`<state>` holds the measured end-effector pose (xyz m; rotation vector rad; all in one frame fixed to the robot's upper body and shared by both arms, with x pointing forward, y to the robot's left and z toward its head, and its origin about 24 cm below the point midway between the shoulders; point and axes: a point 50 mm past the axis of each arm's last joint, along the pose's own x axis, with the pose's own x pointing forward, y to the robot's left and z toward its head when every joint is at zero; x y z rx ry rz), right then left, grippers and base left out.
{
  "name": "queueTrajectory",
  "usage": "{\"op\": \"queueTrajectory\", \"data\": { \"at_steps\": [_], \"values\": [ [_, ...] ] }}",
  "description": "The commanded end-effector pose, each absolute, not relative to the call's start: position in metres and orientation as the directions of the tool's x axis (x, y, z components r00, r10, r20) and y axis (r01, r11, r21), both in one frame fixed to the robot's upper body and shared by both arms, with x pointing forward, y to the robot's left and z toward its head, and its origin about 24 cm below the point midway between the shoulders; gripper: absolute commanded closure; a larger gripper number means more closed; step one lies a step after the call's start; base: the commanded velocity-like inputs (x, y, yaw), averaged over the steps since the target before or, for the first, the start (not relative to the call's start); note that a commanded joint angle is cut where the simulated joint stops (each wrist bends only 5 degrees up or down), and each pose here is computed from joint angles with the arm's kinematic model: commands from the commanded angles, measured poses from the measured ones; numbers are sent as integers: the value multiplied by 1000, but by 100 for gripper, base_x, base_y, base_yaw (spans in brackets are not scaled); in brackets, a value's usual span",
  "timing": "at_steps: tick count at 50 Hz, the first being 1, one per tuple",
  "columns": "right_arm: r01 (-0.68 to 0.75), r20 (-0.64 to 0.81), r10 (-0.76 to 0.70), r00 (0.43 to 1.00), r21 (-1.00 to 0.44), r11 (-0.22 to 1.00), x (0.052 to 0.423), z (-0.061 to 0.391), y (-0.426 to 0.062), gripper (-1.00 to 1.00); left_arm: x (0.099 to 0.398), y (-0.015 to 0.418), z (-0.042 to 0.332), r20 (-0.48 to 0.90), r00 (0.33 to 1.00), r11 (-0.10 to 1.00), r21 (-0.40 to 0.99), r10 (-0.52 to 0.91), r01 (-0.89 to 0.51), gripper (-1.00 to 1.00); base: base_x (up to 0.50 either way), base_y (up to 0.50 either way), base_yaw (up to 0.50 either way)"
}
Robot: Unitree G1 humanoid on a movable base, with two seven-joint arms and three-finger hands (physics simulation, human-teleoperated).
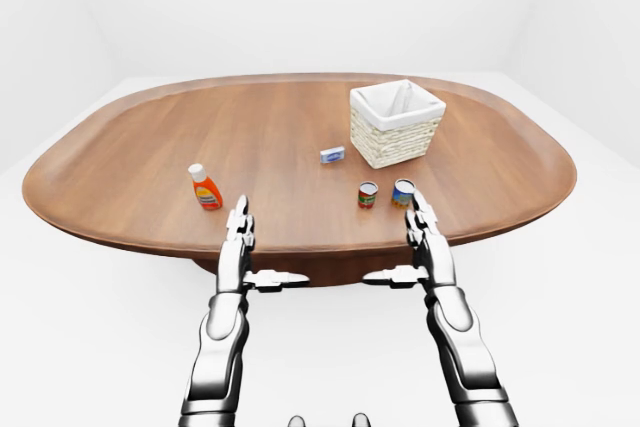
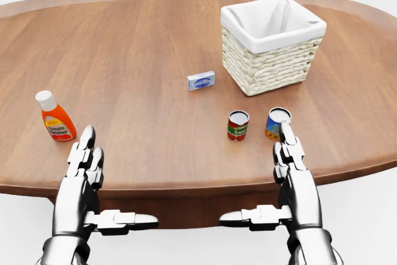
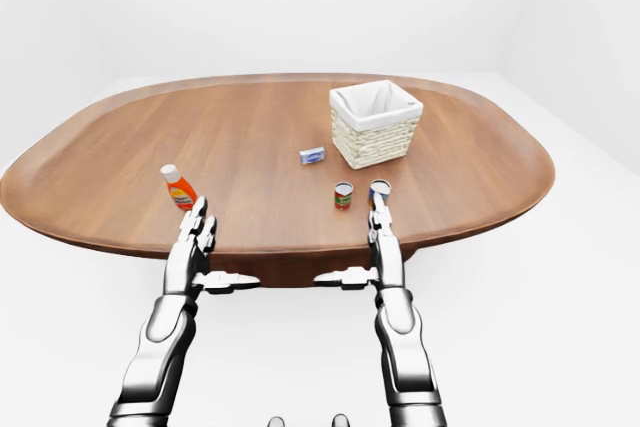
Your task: Pick up the tomato sauce, and put it in the basket.
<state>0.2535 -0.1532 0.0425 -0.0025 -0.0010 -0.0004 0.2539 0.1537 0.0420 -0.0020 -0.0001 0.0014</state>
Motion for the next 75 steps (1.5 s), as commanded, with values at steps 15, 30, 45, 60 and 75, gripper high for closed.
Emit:
{"op": "queueTrajectory", "data": {
  "at_steps": [15, 30, 45, 60, 75],
  "values": [
    [80, 181, -72, 981, -35, 996, 223, 96, -173, -100, 244, 186, 100, 198, 975, 991, -113, 99, -78, -100, 0, 0, 0],
    [284, 499, -218, 839, -60, 957, 125, 184, -200, -100, 165, 262, 220, 595, 599, 826, -515, 536, -228, -100, 0, 0, 0],
    [540, 118, -527, 842, -206, 816, 46, 164, -247, -100, 129, 298, 241, 547, 488, 708, -663, 681, -245, -100, 0, 0, 0],
    [535, 36, -542, 840, -231, 813, 37, 162, -249, -100, 128, 294, 243, 560, 498, 724, -649, 662, -234, -100, 0, 0, 0],
    [521, 42, -526, 849, -230, 822, 39, 161, -247, -100, 130, 293, 242, 559, 500, 725, -646, 662, -238, -100, 0, -7, 0]
  ]
}}
